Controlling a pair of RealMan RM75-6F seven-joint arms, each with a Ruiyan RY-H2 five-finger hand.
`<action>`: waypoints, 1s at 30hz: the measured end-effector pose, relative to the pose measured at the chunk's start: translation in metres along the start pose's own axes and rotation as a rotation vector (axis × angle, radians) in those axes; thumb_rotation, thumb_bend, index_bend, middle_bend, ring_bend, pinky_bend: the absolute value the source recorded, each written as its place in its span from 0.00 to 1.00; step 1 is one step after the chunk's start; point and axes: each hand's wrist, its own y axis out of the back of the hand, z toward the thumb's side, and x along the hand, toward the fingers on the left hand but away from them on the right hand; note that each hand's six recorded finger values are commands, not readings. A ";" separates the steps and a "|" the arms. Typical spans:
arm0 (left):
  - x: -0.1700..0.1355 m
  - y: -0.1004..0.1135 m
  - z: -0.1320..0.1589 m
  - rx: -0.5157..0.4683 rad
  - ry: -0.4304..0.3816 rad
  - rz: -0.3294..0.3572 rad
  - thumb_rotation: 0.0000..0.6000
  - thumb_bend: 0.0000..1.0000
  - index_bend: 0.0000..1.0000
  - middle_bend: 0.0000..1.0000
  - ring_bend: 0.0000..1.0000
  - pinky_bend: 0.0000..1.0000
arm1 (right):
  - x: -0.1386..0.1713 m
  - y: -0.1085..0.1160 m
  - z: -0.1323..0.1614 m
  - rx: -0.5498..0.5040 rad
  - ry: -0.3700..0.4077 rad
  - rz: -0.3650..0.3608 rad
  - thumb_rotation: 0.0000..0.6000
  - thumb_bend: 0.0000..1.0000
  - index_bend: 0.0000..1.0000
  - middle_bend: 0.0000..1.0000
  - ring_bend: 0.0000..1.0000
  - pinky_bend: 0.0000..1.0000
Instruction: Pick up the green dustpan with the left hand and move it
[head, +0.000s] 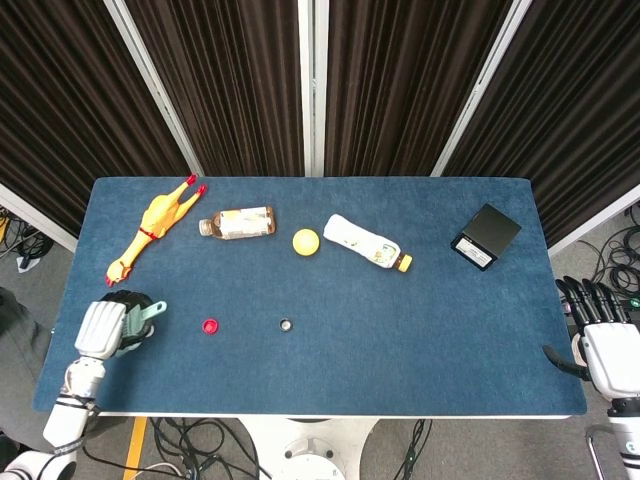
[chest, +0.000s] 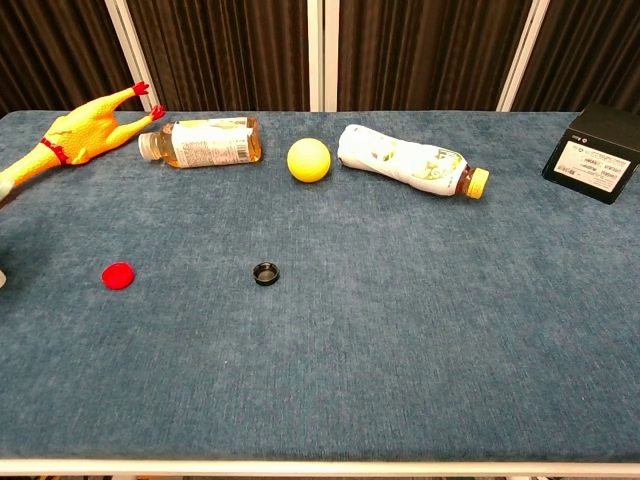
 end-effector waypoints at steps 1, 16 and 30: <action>0.000 -0.002 0.001 -0.009 0.000 0.001 1.00 0.46 0.53 0.57 0.39 0.41 | 0.000 0.000 0.000 0.000 0.000 0.001 1.00 0.10 0.00 0.07 0.00 0.00; 0.026 -0.034 0.046 -0.257 -0.064 -0.008 1.00 0.46 0.52 0.57 0.39 0.48 | 0.003 0.001 -0.002 -0.003 -0.015 -0.002 1.00 0.10 0.00 0.07 0.00 0.00; 0.049 -0.058 0.123 -0.296 -0.153 -0.050 1.00 0.46 0.52 0.57 0.39 0.47 | 0.005 0.000 -0.011 -0.013 -0.032 -0.001 1.00 0.10 0.00 0.07 0.00 0.00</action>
